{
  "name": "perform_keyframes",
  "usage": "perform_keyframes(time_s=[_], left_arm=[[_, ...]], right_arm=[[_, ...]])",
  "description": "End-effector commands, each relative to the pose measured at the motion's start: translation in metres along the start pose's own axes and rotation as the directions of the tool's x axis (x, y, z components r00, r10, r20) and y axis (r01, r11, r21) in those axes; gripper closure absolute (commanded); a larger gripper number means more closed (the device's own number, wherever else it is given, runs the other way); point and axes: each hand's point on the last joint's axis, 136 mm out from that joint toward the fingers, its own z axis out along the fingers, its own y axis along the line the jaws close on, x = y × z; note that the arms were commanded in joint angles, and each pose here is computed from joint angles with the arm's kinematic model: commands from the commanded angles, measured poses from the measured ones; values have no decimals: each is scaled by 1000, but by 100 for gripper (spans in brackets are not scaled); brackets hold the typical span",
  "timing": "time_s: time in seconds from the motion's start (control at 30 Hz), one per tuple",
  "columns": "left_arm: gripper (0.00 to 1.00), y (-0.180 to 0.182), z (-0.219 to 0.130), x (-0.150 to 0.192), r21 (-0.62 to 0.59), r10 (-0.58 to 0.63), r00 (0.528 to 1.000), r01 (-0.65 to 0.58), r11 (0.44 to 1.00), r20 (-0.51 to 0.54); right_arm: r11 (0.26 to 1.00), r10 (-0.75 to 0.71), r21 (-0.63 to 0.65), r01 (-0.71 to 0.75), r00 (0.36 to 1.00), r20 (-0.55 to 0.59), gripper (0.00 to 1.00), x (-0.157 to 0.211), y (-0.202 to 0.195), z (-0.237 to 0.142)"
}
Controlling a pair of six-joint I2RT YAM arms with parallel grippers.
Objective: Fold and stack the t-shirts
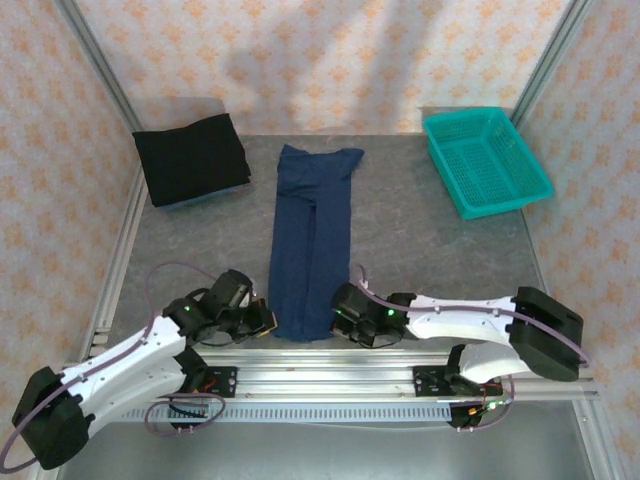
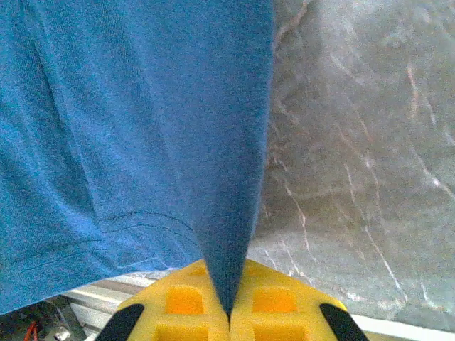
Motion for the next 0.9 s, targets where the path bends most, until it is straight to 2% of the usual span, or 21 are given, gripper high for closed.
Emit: perform_keyframes(time_s=[0.0,0.1,0.3,0.57,0.7,0.87], left_arm=[[100,31,-4,12,-94,-61,998,61,994,-3],[100,34,-12,15,-79,-81,997,82,993,17],[100,14,-25,9,-6,-87,995,87,996,49],[100,-43,-42,-19,12,-15,996,14,1000,87],[100,-67,-47,-44,-31,13,995,-10,999,101],[100,-90,-61,-97,-13,-19,988,21,1000,155]], right_arm=[[996,70,53,-73,996,46,100,1,-21,-3],[996,76,45,-79,995,59,100,4,-15,-11],[997,72,20,-74,994,84,100,4,1,-24],[997,69,-43,-62,980,186,100,-31,27,-73],[997,66,-52,-57,977,202,100,-60,38,-89],[999,38,-45,-30,981,190,100,-99,59,-98]])
